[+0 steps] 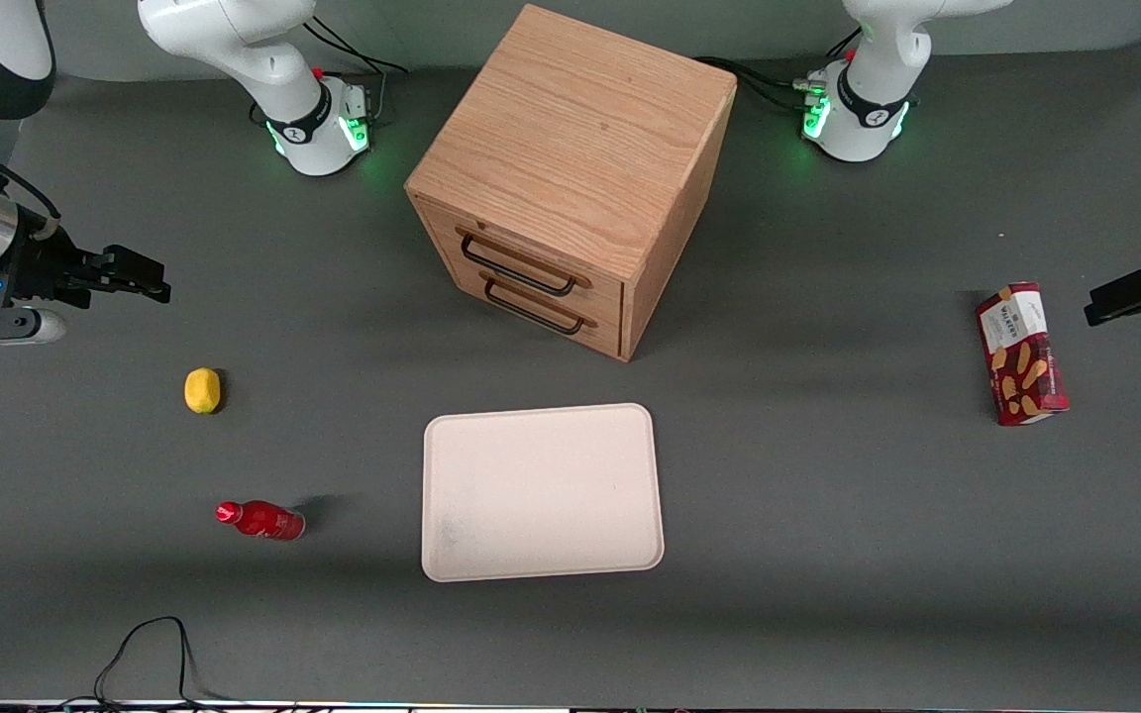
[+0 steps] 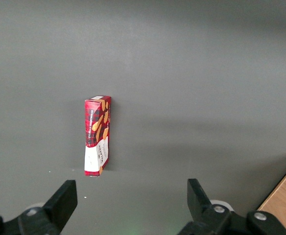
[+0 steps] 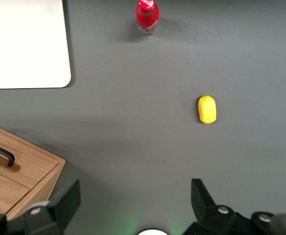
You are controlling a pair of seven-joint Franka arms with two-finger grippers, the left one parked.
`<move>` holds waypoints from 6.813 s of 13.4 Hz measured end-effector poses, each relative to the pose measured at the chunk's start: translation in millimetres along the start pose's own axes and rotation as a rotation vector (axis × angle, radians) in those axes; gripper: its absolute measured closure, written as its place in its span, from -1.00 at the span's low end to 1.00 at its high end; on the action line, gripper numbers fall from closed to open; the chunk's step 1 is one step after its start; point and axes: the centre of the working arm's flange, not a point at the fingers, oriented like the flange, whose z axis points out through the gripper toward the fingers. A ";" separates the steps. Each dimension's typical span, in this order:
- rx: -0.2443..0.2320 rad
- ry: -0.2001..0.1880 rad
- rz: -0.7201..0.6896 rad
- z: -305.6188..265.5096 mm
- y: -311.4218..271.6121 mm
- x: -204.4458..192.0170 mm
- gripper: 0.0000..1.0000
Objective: Place coke bottle on tray
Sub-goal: 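Move the open right gripper down over the red Coca-Cola bottle, then close the right gripper on the bottle's neck, then lift the bottle and swing it around with the right gripper, then carry the bottle over the white tray's edge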
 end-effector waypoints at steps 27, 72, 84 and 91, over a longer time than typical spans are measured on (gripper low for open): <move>0.019 0.003 -0.097 206.6 12.6 219.5 -1.00; -0.037 -0.102 -0.066 1.7 33.5 67.7 0.37; -0.074 -0.077 -0.022 31.0 -58.1 92.0 0.37; -0.031 -0.009 0.059 96.1 -178.7 141.0 0.37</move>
